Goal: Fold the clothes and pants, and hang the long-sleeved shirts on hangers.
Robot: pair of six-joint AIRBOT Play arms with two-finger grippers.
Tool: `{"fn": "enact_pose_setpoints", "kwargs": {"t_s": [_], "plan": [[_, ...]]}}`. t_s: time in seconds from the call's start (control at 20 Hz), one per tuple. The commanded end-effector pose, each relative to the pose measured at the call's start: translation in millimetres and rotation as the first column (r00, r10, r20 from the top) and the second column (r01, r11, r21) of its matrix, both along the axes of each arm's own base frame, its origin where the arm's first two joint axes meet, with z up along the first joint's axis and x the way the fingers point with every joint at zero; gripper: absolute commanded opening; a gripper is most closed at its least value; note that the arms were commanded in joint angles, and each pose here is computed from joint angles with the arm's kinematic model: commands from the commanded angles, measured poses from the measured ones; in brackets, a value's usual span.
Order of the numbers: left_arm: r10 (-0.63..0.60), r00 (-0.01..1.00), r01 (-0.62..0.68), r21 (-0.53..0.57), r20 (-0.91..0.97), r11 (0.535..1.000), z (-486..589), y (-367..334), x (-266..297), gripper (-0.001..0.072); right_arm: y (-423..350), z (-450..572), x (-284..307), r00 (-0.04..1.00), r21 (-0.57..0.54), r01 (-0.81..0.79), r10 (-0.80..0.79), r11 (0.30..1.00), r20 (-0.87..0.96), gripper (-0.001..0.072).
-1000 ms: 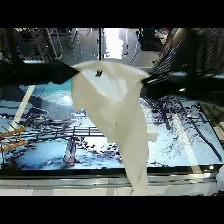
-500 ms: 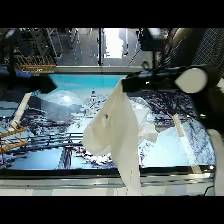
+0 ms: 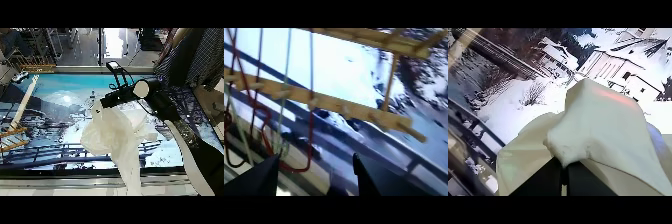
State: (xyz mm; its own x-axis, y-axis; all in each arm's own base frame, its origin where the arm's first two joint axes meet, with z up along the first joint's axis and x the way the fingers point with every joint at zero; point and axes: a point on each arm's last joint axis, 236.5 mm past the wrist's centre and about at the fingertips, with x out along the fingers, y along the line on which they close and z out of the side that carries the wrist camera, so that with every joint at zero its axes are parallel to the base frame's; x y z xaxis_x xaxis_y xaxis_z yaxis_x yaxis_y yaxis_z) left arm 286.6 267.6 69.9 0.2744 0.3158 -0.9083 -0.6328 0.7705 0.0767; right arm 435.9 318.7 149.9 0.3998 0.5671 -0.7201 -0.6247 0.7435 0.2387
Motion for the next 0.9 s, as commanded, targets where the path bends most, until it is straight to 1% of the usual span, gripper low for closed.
{"fn": "enact_pose_setpoints", "kwargs": {"t_s": [0.0,0.15,0.25,0.35,0.75,0.85], "plan": [[0.173,0.976,-0.175,0.005,0.132,0.984,-24,56,-29,0.0350,1,-8,2,1.000,-0.022,-0.006,0.007,1.000,0.003,0.0024],[0.185,0.969,-0.189,0.006,0.161,0.982,-38,73,-22,0.0351,1,-8,2,1.000,-0.019,-0.007,0.007,1.000,0.000,0.0024],[0.195,0.962,-0.195,-0.018,0.189,0.981,-53,78,-9,0.0351,2,-7,1,1.000,-0.018,-0.008,0.008,1.000,-0.001,0.0024],[0.200,0.962,-0.200,-0.019,0.187,0.980,-68,87,-4,0.0351,1,-8,0,1.000,-0.021,-0.010,0.010,1.000,-0.006,0.0025],[0.174,0.954,-0.188,0.036,0.243,0.981,-80,103,21,0.0350,0,-10,-2,1.000,-0.027,-0.014,0.014,1.000,-0.016,0.0025],[0.182,0.949,-0.196,0.029,0.258,0.980,-83,105,25,0.0348,0,-10,-2,1.000,-0.028,-0.014,0.014,1.000,-0.016,0.0025]]}}
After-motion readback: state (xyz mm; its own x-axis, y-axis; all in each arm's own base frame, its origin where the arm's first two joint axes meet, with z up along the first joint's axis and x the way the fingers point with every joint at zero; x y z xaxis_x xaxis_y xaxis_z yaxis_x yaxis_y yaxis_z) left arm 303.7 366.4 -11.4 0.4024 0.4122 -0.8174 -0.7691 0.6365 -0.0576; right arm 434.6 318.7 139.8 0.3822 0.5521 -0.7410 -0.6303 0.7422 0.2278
